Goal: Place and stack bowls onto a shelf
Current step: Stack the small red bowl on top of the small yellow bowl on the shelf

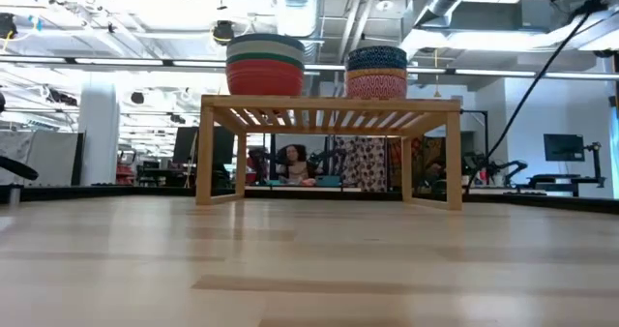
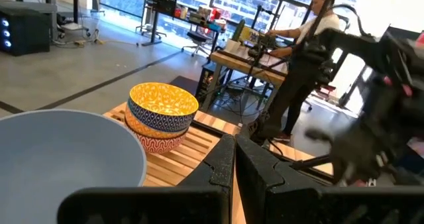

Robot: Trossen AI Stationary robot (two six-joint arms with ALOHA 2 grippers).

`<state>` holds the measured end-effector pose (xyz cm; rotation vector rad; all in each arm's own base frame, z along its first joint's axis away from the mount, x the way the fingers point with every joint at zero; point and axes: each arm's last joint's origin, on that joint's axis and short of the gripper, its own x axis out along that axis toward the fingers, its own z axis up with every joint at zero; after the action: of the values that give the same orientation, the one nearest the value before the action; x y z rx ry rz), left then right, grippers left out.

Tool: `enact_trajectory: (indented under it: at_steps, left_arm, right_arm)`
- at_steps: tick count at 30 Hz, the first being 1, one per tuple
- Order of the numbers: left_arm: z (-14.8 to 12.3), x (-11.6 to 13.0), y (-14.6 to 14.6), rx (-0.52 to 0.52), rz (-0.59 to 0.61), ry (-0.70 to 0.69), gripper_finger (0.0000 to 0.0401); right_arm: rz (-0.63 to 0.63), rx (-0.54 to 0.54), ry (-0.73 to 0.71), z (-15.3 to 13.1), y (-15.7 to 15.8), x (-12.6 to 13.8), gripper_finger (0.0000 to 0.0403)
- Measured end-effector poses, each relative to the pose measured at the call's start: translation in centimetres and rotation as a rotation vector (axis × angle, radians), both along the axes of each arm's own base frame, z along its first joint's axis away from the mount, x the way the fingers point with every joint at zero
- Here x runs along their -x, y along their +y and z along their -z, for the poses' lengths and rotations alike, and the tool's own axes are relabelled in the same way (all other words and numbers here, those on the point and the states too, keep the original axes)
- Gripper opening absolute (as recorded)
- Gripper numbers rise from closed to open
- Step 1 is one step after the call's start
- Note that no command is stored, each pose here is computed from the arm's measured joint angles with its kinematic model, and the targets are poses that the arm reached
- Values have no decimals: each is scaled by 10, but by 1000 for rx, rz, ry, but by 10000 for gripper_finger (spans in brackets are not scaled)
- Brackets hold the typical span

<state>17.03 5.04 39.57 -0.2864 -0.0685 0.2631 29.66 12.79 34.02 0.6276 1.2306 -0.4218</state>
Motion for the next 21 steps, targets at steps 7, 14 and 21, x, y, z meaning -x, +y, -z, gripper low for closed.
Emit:
enact_trajectory:
  at_steps: [7, 14, 21]
  left_arm:
    - [0, -3, -2, 13, 6, -10, 0]
    - [3, -27, -17, -16, -26, -19, 0]
    - [18, -80, -41, -62, 11, -67, 0]
  right_arm:
    - [48, 11, -72, -12, -37, 59, 42]
    - [53, -27, -243, 10, -68, 110, 42]
    - [61, -21, -434, -5, -97, 148, 42]
